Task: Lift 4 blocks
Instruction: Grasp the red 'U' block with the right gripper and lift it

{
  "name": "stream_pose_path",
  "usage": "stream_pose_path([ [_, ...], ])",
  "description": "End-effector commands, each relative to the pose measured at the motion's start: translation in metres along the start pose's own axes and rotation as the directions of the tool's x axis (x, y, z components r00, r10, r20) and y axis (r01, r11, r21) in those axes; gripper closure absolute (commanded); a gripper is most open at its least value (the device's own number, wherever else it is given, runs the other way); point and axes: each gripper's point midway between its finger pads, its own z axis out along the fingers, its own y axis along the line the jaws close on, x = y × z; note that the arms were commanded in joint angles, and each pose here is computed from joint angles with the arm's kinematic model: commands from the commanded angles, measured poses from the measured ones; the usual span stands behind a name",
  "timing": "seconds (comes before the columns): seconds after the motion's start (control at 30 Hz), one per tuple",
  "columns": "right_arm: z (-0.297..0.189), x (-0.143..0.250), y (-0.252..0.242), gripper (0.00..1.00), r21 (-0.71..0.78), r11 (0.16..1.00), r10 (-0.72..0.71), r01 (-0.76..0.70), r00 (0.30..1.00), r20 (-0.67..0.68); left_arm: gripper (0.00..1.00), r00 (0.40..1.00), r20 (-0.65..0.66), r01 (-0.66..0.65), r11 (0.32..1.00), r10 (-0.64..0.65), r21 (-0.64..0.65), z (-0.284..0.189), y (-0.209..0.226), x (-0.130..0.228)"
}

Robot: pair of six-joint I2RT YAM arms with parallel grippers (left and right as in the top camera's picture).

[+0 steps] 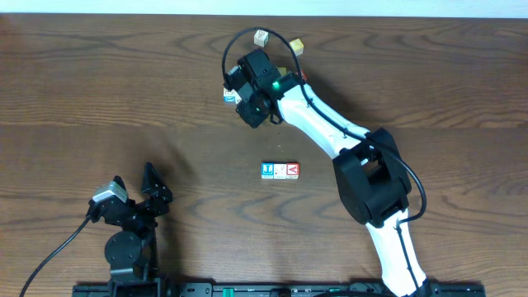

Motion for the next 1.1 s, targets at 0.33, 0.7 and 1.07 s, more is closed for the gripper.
stream_pose_path([
  [0.33,-0.014,0.001,0.01,0.97,0.078,0.985,0.159,-0.154,0.985,-0.066,0.21,0.999,-0.045,-0.014,1.0,0.013,-0.026,0.001,0.008,0.016],
  [0.7,-0.032,0.022,0.045,0.99,0.111,0.905,0.424,-0.411,0.893,-0.154,0.21,0.999,-0.045,-0.014,1.0,0.013,-0.026,0.001,0.008,0.016],
  [1.07,-0.092,-0.006,0.091,0.99,0.17,0.872,0.466,-0.459,0.885,-0.004,0.21,0.999,-0.045,-0.014,1.0,0.013,-0.026,0.001,0.008,0.016],
])
